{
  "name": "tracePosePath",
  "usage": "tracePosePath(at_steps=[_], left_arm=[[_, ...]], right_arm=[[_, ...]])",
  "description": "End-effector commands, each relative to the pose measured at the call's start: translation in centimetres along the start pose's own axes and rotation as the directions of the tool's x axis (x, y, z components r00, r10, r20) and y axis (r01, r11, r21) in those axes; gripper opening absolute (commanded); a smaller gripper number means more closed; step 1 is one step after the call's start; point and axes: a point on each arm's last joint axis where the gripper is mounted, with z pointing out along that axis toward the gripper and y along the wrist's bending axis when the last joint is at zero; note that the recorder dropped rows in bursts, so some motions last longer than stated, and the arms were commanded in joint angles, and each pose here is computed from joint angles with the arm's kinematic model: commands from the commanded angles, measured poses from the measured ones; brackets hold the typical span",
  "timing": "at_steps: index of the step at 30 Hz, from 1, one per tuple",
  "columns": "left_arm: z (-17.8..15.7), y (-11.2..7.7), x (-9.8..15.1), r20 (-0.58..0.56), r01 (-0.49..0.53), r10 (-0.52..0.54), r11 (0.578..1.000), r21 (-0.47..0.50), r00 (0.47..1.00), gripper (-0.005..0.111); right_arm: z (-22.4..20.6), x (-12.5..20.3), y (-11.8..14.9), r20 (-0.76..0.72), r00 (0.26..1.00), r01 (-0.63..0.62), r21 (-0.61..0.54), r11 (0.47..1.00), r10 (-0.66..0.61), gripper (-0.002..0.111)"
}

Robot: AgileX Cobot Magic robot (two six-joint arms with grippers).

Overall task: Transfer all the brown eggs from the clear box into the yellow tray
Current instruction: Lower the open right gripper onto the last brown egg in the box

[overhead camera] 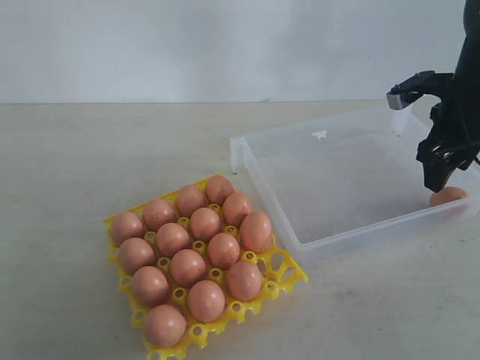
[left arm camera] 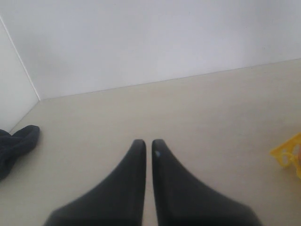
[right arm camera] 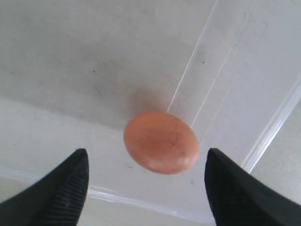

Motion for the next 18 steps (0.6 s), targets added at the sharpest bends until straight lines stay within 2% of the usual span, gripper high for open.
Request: tracePosePath(at_steps=[1, 14, 18], left_arm=[[0.0, 0.0, 0.1, 0.002, 0.004, -0.004, 1.000, 0.005, 1.000, 0.004], [0.0, 0.0, 0.1, 0.002, 0.004, -0.004, 1.000, 0.005, 1.000, 0.004], [0.0, 0.0, 0.1, 0.002, 0.004, -0.004, 1.000, 0.005, 1.000, 0.004]], right_arm=[[0.6, 0.0, -0.2, -0.016, 1.000, -0.001, 0.005, 1.000, 0.001, 0.060], [4.7, -0.3, -0.7, -0.113, 0.993, 0.018, -0.024, 1.000, -0.021, 0.060], [5.8, -0.3, -0.7, -0.153, 0.988, -0.039, -0.022, 0.999, 0.035, 0.058]])
